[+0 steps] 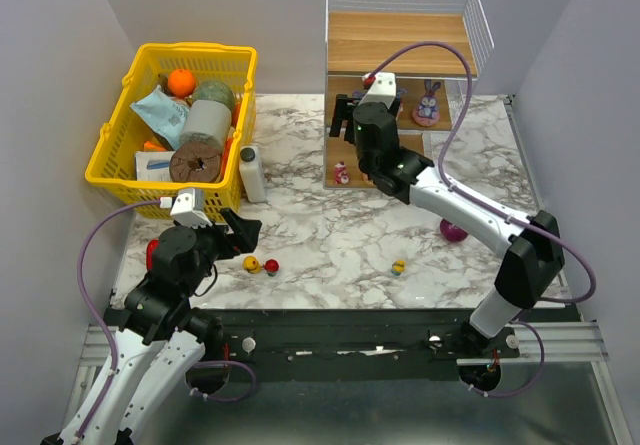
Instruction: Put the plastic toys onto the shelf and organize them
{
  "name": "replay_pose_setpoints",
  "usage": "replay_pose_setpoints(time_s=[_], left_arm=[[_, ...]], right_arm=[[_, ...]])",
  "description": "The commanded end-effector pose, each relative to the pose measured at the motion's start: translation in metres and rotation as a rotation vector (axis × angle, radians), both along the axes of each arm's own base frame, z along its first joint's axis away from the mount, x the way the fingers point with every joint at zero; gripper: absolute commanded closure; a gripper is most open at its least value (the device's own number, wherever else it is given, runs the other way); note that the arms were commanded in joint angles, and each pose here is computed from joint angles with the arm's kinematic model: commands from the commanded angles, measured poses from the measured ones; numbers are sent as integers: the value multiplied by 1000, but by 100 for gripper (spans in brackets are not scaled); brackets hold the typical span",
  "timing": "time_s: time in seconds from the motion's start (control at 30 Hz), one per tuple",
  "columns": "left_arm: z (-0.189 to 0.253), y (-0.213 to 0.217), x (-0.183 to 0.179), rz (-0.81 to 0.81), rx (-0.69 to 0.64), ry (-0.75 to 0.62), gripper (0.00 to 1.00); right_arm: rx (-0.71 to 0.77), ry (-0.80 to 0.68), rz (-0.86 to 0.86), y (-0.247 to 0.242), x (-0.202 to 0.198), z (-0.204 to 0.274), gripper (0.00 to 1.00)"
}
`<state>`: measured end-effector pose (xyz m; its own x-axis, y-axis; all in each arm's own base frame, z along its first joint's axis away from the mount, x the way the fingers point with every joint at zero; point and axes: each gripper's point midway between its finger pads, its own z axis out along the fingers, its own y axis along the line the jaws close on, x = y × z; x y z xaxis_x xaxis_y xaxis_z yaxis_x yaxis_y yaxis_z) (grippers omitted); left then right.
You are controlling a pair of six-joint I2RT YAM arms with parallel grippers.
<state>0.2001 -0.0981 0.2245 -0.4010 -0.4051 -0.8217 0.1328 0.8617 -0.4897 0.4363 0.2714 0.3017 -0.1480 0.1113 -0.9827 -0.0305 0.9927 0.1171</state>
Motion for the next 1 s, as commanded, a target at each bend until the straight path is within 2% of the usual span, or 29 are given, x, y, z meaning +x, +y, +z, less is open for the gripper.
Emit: replay_pose_setpoints(time_s=[0.0,0.17,0.3,0.43,0.53,0.63,0.77,0.8,0.97], left_arm=[[-2,4,0,13,16,-5,1],[-2,4,1,15,16,-3,1],[-2,4,1,15,15,-5,1],[-2,5,0,18,16,-5,1],[-1,4,0,15,14,-7,1],[1,4,-1,12,8,-18,1],[2,4,-2,12,5,-24,1],[2,4,-2,8,3,-24,1],[2,3,-3,1,2,-27,1]], right_arm=[[50,-9,99,2,-19,20,11],[72,-15,197,6,-36,30,11],[83,23,309,5,-66,31,11],[53,144,383,-8,-106,9,11],[48,198,379,-23,-132,-12,11],[36,286,328,-43,-151,-54,11],[98,366,292,-62,-179,-101,11],[86,415,286,-68,-188,-126,11],[146,503,197,-82,-210,-173,13]])
